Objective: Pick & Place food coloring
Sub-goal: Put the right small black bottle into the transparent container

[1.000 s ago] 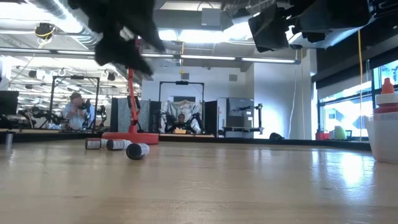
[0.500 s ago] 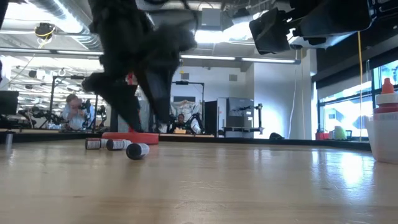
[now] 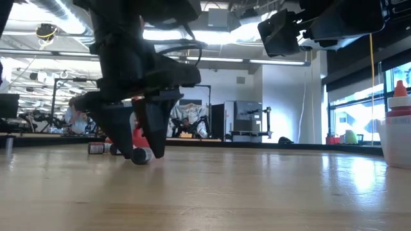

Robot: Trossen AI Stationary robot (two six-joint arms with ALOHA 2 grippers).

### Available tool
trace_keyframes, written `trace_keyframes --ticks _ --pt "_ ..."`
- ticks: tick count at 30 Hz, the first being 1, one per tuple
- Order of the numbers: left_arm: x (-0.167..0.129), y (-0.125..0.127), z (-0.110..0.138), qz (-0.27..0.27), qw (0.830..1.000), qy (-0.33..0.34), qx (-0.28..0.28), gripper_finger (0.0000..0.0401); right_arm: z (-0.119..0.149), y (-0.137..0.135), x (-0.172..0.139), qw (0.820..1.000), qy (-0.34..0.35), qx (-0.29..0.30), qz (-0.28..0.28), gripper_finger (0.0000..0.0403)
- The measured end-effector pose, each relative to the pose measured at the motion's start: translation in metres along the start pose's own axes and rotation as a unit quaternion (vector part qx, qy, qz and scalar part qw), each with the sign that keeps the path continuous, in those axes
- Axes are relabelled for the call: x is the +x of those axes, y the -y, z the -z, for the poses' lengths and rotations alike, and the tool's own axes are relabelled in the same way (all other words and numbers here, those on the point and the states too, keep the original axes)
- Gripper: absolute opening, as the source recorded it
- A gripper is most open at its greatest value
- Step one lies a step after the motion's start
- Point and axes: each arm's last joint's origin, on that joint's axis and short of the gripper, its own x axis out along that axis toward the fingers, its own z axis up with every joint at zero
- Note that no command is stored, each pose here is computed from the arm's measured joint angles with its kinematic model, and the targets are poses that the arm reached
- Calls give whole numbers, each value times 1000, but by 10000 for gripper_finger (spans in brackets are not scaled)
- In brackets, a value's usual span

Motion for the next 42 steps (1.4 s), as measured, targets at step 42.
trace_keyframes --ticks 42 --pt "2 1 2 9 997 -24 77 133 1 0 0 1000 -4 1 -1 248"
